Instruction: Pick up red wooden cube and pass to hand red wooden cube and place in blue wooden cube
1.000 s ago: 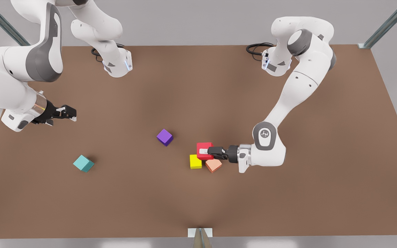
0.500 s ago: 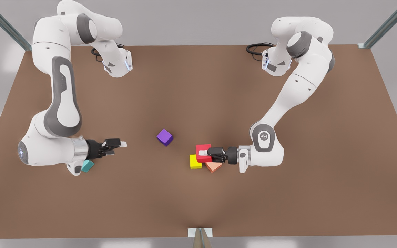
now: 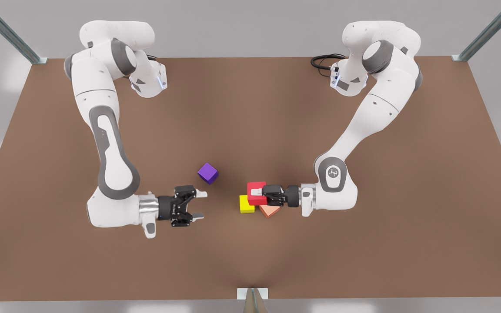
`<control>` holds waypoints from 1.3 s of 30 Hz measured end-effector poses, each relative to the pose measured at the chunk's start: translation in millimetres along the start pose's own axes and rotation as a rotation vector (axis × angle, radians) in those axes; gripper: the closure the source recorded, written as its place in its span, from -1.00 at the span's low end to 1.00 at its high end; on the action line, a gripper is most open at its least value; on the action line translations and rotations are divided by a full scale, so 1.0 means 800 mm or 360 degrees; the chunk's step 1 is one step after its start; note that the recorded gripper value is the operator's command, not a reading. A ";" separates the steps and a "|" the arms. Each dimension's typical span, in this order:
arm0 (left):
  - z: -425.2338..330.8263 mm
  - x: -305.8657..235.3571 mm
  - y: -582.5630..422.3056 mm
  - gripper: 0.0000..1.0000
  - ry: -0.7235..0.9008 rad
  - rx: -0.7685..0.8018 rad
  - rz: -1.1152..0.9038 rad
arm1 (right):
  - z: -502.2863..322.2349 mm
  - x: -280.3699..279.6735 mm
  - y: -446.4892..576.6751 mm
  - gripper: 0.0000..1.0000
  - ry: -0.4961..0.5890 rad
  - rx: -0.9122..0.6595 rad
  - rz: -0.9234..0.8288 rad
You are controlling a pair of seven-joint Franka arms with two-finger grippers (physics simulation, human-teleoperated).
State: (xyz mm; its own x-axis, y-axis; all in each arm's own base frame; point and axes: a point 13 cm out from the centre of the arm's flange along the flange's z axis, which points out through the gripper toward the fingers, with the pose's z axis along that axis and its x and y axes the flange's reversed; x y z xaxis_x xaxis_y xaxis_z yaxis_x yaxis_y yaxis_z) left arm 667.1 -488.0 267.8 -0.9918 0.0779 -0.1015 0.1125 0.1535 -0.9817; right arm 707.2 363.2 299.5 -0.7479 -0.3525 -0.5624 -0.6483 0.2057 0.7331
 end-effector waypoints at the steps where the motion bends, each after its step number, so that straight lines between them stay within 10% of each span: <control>1: 0.000 0.000 0.000 -0.10 -0.0002 0.0004 0.0001 | 0.007 -0.001 0.000 -1.00 -0.0033 -0.0009 -0.0056; 39: 0.006 0.004 -0.001 -0.11 0.0003 0.0037 -0.0007 | 0.134 0.022 0.043 -1.00 -0.0441 -0.0043 -0.1285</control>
State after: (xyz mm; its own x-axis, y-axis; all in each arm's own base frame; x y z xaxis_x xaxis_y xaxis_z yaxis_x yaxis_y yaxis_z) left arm 663.8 -492.5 267.6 -0.9921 0.0789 -0.0971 0.1069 0.1309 -0.9856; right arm 656.0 462.1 273.8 -0.0679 -0.1447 -0.9871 -0.9966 -0.0360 0.0739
